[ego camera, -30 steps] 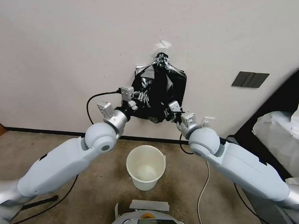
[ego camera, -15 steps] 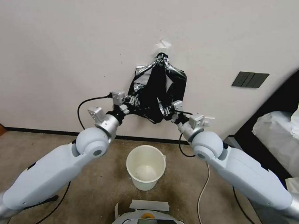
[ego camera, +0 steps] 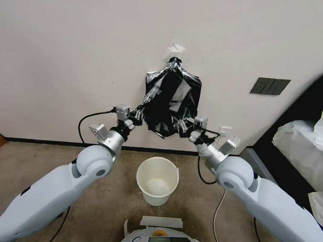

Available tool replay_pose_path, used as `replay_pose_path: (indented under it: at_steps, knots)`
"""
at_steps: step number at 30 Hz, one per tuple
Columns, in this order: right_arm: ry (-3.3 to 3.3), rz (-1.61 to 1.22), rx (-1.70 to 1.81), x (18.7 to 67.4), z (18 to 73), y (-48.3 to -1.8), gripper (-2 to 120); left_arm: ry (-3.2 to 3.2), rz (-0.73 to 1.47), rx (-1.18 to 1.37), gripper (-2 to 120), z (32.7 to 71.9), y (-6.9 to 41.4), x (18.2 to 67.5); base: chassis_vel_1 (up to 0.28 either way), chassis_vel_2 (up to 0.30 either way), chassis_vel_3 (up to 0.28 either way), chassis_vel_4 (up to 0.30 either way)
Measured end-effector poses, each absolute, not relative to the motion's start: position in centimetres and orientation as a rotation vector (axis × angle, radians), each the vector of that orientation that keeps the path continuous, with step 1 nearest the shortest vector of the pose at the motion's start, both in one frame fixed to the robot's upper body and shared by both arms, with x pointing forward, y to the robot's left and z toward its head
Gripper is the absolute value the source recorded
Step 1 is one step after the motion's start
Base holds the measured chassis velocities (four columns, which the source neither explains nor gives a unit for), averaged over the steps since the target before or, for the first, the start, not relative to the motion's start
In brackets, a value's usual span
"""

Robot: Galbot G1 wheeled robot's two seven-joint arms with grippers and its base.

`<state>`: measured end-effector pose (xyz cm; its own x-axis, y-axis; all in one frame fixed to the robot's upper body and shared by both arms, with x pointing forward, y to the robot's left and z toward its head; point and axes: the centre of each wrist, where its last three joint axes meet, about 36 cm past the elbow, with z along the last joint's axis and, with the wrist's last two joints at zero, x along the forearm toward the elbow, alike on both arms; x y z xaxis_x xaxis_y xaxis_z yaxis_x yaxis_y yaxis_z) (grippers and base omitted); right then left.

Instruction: Place a trash bag onto the trash bin.

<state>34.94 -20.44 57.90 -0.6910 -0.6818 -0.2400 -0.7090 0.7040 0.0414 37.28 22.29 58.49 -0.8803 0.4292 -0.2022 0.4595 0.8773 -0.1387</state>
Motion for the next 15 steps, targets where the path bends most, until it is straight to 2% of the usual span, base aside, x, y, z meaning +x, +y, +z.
replay_pose_path:
  at_steps: [15]
  knots:
    - [2.731, 0.261, -1.087, 31.8, 57.2, -20.1, 0, 2.925, -0.316, 0.679, 0, 56.3, 22.0, 34.4, 0.0, 0.0, 0.0, 0.0]
